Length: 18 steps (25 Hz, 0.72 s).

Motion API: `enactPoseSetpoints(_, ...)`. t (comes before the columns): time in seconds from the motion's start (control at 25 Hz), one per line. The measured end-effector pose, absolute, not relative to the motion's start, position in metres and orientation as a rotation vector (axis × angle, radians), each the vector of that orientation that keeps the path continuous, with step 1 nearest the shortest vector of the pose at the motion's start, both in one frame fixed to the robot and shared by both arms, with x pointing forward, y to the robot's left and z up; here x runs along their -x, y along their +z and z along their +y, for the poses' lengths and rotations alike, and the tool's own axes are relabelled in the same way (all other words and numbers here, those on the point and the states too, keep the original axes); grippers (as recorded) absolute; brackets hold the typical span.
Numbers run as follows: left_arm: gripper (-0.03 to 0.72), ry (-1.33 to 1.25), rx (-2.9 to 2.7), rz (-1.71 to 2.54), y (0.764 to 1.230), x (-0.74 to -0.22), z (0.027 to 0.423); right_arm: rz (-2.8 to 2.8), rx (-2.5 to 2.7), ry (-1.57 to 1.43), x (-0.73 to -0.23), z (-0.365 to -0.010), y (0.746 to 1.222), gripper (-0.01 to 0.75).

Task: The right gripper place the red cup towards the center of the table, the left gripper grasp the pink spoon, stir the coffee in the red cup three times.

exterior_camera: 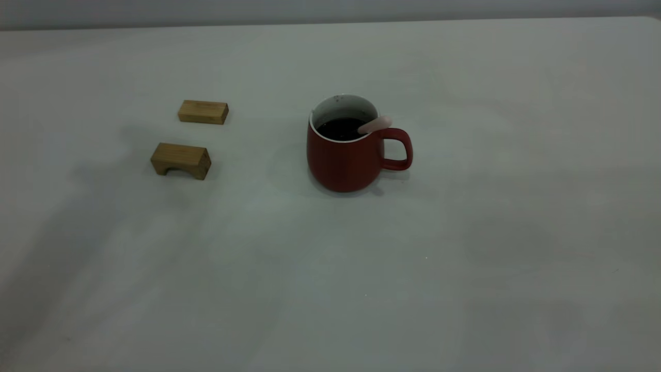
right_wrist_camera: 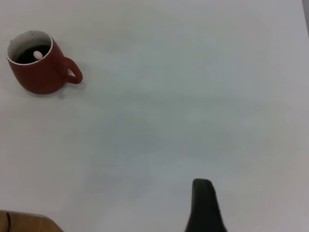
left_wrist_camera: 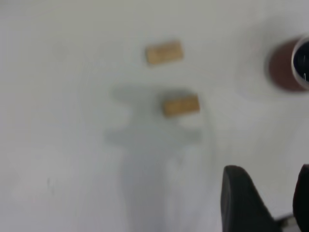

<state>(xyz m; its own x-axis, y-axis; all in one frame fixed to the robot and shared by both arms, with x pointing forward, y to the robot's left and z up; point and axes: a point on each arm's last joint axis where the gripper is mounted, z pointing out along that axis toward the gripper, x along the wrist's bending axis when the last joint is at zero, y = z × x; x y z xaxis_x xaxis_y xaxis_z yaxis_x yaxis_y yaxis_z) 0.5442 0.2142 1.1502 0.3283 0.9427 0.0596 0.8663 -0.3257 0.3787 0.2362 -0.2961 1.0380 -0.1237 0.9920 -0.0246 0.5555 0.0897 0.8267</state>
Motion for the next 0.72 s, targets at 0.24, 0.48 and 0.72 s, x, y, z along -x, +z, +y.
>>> enactPoseSetpoints(0.24, 0.345, 0.399, -2.348, 1.655, 1.136, -0.447, 0.246, 1.753, -1.528, 0.904, -0.236, -0.296, 1.038, 0.583)
enactPoseSetpoints(0.48, 0.345, 0.426, -2.218, 1.765, 1.109, -0.362, 0.283, 1.753, -1.528, 0.904, -0.236, -0.296, 1.038, 0.583)
enactPoseSetpoints(0.72, 0.345, 0.512, -2.023, 1.864, 1.079, -0.302, 0.300, 1.753, -1.528, 0.904, -0.236, -0.296, 1.038, 0.583)
